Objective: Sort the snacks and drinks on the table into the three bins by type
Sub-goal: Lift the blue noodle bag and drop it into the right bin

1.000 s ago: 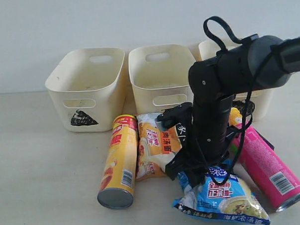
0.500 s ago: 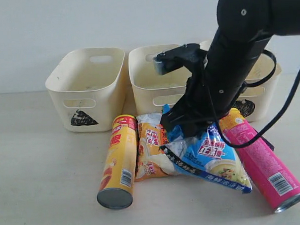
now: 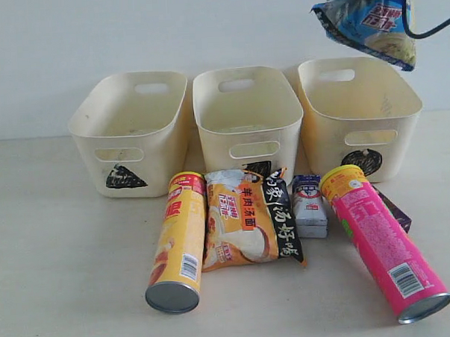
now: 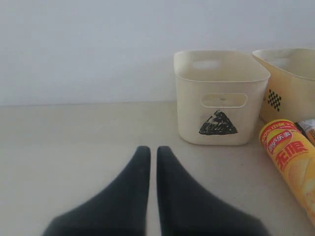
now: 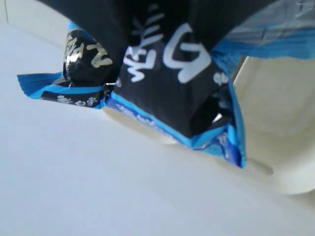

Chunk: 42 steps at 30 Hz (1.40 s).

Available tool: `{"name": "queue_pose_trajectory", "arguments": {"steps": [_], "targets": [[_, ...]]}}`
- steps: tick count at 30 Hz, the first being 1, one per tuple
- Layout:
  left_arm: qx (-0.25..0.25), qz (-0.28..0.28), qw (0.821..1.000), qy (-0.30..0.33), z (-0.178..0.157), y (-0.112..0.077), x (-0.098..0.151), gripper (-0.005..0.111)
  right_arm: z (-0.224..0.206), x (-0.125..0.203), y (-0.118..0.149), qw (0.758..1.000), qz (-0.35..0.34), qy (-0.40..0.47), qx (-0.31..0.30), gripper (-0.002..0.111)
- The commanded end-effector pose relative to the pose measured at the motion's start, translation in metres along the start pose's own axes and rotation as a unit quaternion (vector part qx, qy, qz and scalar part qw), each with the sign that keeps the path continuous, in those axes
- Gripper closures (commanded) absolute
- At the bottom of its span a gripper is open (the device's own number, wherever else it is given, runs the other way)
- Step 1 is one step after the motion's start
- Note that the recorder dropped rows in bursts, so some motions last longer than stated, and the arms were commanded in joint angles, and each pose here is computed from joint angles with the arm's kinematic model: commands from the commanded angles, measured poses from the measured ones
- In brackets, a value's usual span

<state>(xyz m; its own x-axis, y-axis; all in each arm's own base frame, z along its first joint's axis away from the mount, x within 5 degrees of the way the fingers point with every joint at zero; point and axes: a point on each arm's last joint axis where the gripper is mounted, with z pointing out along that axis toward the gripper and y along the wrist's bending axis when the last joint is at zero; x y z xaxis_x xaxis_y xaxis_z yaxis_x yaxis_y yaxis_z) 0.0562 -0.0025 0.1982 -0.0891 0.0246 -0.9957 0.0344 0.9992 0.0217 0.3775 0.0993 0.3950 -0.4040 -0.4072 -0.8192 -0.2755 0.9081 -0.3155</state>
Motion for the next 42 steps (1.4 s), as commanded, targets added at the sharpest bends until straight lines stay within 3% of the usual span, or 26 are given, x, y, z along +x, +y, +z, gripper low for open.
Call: {"name": "queue_pose_trajectory", "arguments": {"steps": [1,13,24,26,28,30,32,33,37,42], "targets": [[-0.001,-0.001,1.000,0.001,0.000,0.000,0.001,0.102,0.039,0.001,-0.017,0.996,0.004,-0.080,0.023,0.104],[-0.001,-0.001,1.000,0.001,0.000,0.000,0.001,0.102,0.141,0.049,0.007,0.994,-0.023,-0.103,-0.002,0.104],[-0.001,-0.001,1.000,0.001,0.000,0.000,0.001,0.102,0.159,0.068,0.005,0.998,-0.025,-0.066,-0.002,0.104],[-0.001,-0.001,1.000,0.001,0.000,0.000,0.001,0.102,0.159,0.069,0.005,0.998,-0.025,-0.063,-0.002,0.096],[-0.001,-0.001,1.000,0.001,0.000,0.000,0.001,0.102,0.160,0.070,0.005,0.998,-0.025,-0.057,-0.002,0.076],[-0.001,-0.001,1.000,0.001,0.000,0.000,0.001,0.102,0.160,0.070,0.005,0.998,-0.025,-0.055,-0.002,0.046],[-0.001,-0.001,1.000,0.001,0.000,0.000,0.001,0.102,0.159,0.069,0.005,0.998,-0.025,-0.057,-0.002,0.026],[-0.001,-0.001,1.000,0.001,0.000,0.000,0.001,0.102,0.158,0.069,0.005,0.998,-0.025,-0.058,-0.002,0.021],[-0.001,-0.001,1.000,0.001,0.000,0.000,0.001,0.102,0.147,0.060,0.000,0.998,-0.024,-0.065,0.004,0.030],[-0.001,-0.001,1.000,0.001,0.000,0.000,0.001,0.102,0.124,0.042,-0.008,0.996,-0.023,-0.083,0.014,0.063]]}}
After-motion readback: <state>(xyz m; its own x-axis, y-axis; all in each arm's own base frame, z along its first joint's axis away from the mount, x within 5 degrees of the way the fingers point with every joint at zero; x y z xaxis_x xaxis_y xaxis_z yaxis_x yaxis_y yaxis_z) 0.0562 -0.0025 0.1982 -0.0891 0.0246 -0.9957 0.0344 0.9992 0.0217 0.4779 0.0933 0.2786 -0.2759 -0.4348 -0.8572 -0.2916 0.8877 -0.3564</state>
